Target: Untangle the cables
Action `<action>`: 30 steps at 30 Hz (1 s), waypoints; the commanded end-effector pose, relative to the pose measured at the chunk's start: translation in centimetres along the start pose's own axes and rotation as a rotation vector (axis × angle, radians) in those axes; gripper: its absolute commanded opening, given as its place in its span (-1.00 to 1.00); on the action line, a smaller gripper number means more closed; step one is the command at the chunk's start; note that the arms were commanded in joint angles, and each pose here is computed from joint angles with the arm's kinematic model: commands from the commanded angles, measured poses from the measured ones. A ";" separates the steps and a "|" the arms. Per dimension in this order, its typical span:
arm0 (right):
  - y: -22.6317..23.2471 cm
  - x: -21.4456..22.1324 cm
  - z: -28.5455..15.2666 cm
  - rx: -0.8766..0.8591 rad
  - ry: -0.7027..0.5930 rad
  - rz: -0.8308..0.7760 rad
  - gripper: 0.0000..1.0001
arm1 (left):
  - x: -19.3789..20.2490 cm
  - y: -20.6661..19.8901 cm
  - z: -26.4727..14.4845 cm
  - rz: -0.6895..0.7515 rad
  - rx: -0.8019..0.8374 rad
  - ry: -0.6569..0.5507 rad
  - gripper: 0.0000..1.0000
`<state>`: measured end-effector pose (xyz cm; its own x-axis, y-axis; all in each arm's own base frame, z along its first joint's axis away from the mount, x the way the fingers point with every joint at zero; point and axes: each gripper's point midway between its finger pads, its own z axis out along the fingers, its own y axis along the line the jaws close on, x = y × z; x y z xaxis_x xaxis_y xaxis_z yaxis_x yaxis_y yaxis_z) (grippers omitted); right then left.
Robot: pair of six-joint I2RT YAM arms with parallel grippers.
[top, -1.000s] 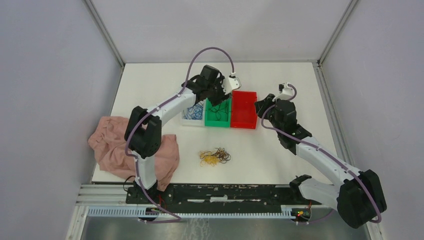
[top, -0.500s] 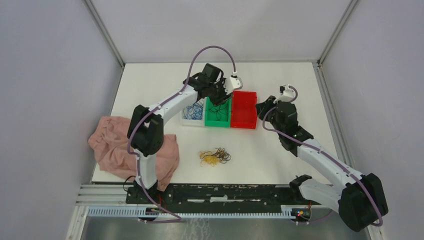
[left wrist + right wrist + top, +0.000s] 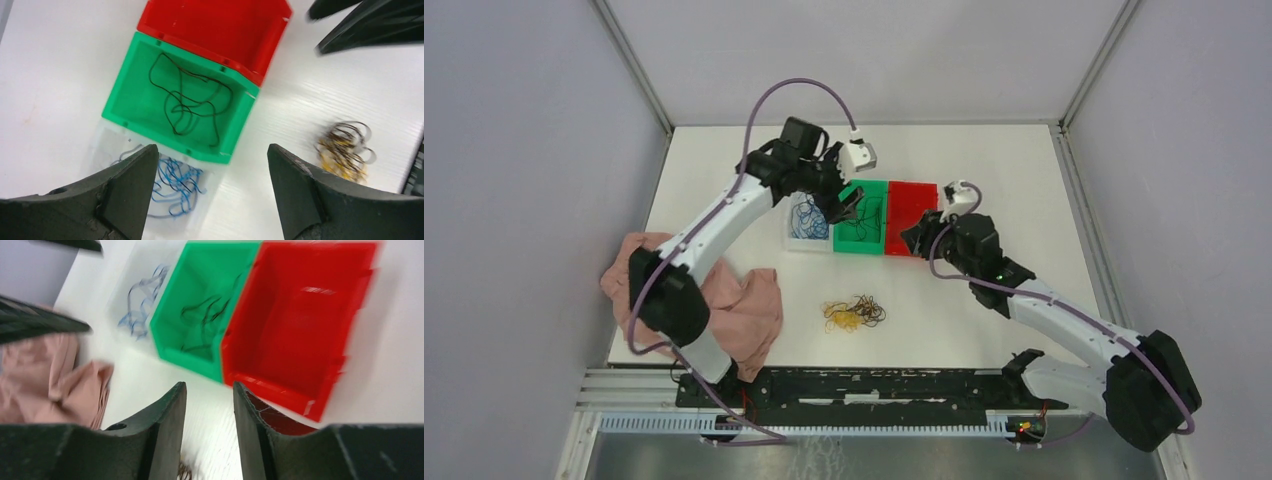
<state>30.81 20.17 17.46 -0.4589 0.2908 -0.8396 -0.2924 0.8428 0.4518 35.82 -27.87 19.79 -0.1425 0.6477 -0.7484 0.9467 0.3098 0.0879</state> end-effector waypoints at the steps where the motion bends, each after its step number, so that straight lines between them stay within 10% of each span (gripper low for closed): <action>1: 5.2 5.7 -0.2 -0.223 0.169 -0.152 -0.04 | 0.2 -5.9 -5.4 -0.054 0.107 -0.048 0.74; 19: 11.9 17.6 -3.3 -0.670 0.561 -0.854 0.04 | 7.1 -7.9 -9.7 -0.226 0.069 -0.095 0.65; 30: 12.6 13.0 -0.8 -0.489 0.326 -0.731 -0.99 | 6.9 -7.5 -9.9 -0.217 0.052 -0.100 0.46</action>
<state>18.10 33.43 7.42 -0.2350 -0.6069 -0.7592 -0.9336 0.3584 0.0024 24.55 -18.47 18.93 -0.3369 0.5374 -0.7731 0.9125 0.3886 -0.1276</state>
